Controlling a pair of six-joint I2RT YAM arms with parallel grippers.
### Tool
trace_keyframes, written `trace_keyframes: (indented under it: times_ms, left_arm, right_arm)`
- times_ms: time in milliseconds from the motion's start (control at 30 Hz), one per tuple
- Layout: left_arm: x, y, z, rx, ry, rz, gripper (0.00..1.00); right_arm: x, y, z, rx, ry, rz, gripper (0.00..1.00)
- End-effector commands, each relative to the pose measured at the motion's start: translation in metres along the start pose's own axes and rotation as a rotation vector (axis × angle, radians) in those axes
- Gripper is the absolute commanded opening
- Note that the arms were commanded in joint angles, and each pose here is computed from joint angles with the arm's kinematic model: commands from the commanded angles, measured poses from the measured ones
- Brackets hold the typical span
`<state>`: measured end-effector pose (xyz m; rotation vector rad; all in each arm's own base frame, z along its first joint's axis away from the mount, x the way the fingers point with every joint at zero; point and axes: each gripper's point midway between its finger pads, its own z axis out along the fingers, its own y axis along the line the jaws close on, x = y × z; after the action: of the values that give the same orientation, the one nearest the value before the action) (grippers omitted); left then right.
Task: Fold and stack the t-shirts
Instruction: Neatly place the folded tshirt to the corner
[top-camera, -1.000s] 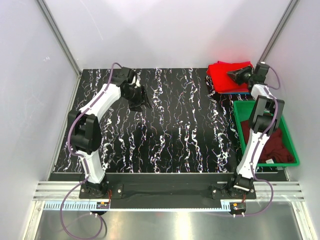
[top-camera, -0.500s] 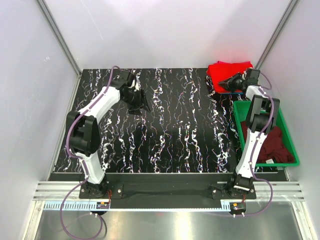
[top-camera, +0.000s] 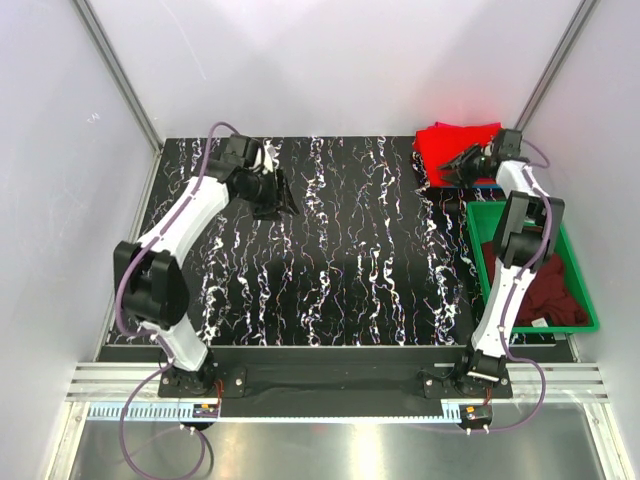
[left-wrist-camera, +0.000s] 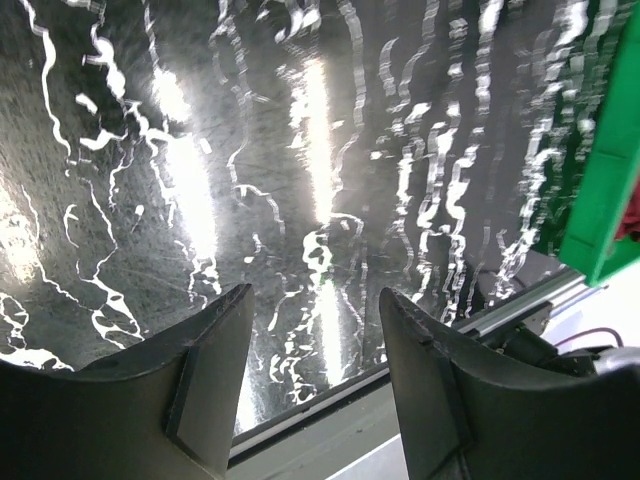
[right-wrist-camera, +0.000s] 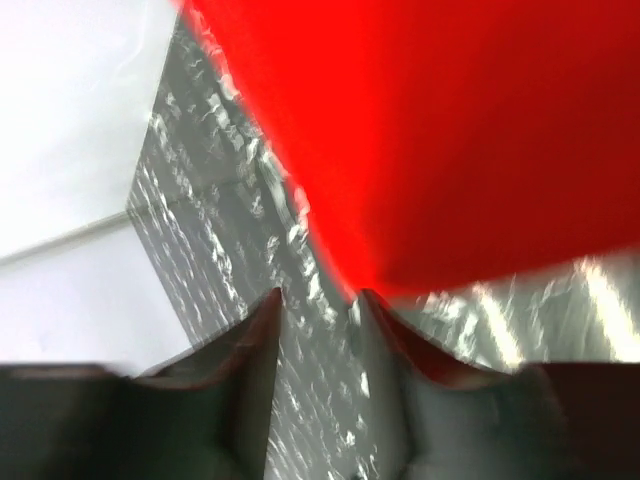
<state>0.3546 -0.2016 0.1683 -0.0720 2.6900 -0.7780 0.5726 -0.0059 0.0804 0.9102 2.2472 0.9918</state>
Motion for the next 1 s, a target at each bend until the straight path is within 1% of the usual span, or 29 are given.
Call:
trace_keyframes:
  times_ms: [0, 33, 67, 100, 133, 167, 233, 267, 300, 333, 400, 500, 533, 633, 667, 733, 800, 900, 967]
  left_arm:
    - [-0.027, -0.042, -0.047, 0.125, -0.174, 0.107, 0.58]
    - [-0.035, -0.054, -0.063, 0.159, -0.240, 0.130, 0.59]
    - [-0.037, -0.061, -0.073, 0.180, -0.272, 0.121, 0.59]
    - [-0.039, -0.066, -0.080, 0.200, -0.304, 0.119, 0.60]
    - [-0.041, -0.077, -0.097, 0.244, -0.366, 0.137, 0.60]
    - [-0.040, -0.080, -0.104, 0.266, -0.393, 0.122, 0.71]
    - [-0.040, -0.087, -0.115, 0.309, -0.447, 0.128, 0.83]
    - [-0.038, -0.093, -0.129, 0.331, -0.474, 0.132, 0.99]
    - [-0.037, -0.094, -0.132, 0.335, -0.481, 0.132, 0.99]
    - [-0.033, -0.094, -0.136, 0.332, -0.476, 0.129, 0.99]
    - [-0.031, -0.093, -0.142, 0.327, -0.485, 0.123, 0.99]
    - [-0.026, -0.089, -0.152, 0.305, -0.510, 0.124, 0.99]
    - [-0.025, -0.089, -0.156, 0.302, -0.517, 0.132, 0.99]
    - [-0.018, -0.099, -0.173, 0.348, -0.538, 0.166, 0.99]
    - [-0.016, -0.103, -0.178, 0.369, -0.545, 0.185, 0.99]
    - [-0.007, -0.117, -0.195, 0.435, -0.563, 0.250, 0.99]
    - [0.002, -0.119, -0.208, 0.443, -0.576, 0.269, 0.99]
    - [0.012, -0.118, -0.225, 0.437, -0.605, 0.293, 0.99]
    - [0.017, -0.116, -0.228, 0.433, -0.607, 0.286, 0.99]
  right_arm:
    - [-0.011, 0.112, -0.099, -0.067, -0.127, -0.184, 0.47]
    - [-0.003, 0.117, -0.110, -0.058, -0.127, -0.188, 0.53]
    - [0.009, 0.137, -0.143, -0.069, -0.152, -0.215, 0.64]
    - [0.016, 0.144, -0.156, -0.064, -0.170, -0.229, 0.99]
    - [0.028, 0.152, -0.168, -0.071, -0.169, -0.249, 1.00]
    - [0.046, 0.160, -0.193, -0.071, -0.172, -0.276, 1.00]
    - [0.066, 0.159, -0.211, -0.046, -0.170, -0.277, 1.00]
    - [0.086, 0.170, -0.230, -0.070, -0.159, -0.294, 1.00]
    - [0.097, 0.172, -0.238, -0.079, -0.148, -0.295, 1.00]
    - [0.117, 0.175, -0.249, -0.091, -0.131, -0.304, 1.00]
    - [0.137, 0.178, -0.263, -0.127, -0.115, -0.320, 1.00]
    - [0.159, 0.182, -0.288, -0.181, -0.131, -0.348, 1.00]
    - [0.166, 0.186, -0.303, -0.202, -0.152, -0.387, 1.00]
    - [0.177, 0.182, -0.316, -0.198, -0.160, -0.385, 1.00]
    - [0.183, 0.183, -0.318, -0.213, -0.139, -0.389, 1.00]
    - [0.191, 0.185, -0.322, -0.220, -0.146, -0.401, 1.00]
    - [0.200, 0.189, -0.323, -0.266, -0.121, -0.384, 1.00]
    - [0.203, 0.197, -0.334, -0.294, -0.142, -0.398, 1.00]
    - [0.201, 0.201, -0.338, -0.298, -0.154, -0.408, 1.00]
